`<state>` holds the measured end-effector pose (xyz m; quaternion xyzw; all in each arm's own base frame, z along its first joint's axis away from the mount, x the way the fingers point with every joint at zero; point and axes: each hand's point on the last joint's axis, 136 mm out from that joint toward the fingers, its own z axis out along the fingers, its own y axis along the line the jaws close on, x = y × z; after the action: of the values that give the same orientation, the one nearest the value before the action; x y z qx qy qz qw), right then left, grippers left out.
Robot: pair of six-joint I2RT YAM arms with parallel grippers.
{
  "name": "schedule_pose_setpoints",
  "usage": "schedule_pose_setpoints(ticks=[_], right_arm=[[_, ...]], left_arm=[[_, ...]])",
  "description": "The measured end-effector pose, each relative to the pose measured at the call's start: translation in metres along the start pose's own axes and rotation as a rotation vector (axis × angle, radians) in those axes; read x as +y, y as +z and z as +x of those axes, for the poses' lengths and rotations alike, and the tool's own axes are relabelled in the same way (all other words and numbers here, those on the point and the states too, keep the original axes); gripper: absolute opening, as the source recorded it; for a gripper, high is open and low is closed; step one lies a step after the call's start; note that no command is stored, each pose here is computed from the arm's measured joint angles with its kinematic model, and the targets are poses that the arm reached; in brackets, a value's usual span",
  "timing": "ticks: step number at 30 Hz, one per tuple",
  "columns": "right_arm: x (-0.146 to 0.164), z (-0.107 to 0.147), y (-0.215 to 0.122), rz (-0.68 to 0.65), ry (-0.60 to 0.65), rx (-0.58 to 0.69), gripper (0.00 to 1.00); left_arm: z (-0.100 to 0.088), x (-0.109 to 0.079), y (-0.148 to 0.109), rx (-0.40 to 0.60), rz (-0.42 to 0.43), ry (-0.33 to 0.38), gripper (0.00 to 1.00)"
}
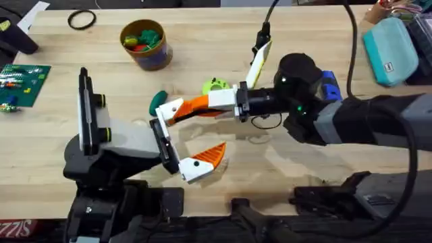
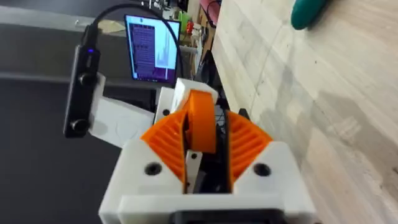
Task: Pick up the gripper from the table and insert it into the empty holder that is missing its gripper. Then pick up a screw, insert it into the mounting hole, and use the screwdriver to tighten it. Finally, clean up the table by picking up the vegetable and placing it into the bucket.
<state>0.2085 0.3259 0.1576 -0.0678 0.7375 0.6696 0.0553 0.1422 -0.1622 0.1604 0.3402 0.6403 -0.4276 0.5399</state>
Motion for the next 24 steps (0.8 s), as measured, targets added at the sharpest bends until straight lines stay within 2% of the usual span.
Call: schedule_pose_setpoints(ticks=[4,7,10,12,13,24], right_arm=[[0.000,0.003,0.001,0.000,0.006,0.014,0.350],[0.001,0.012,0.003,-0.005,0.014,0.053,0.466],[0.000,0.011,0.001,-0.007,0.020,0.060,0.715],[-0.001,0.007,-0.003,-0.007,0.020,0.054,0.939],[-0.002,0.005,-0.005,-0.007,0.019,0.049,0.981],[-0.006,-0.018,-0.033,-0.017,0.031,0.011,0.997]], left_arm=[[0.001,-0.007,0.000,0.005,0.039,0.003,0.987],[0.003,-0.016,0.001,0.012,0.087,0.010,0.986],[0.004,-0.021,0.001,0.016,0.117,0.015,0.986],[0.004,-0.024,0.000,0.018,0.134,0.016,0.986],[0.005,-0.025,0.000,0.019,0.141,0.016,0.986],[0.005,-0.028,0.000,0.020,0.155,0.018,0.986]])
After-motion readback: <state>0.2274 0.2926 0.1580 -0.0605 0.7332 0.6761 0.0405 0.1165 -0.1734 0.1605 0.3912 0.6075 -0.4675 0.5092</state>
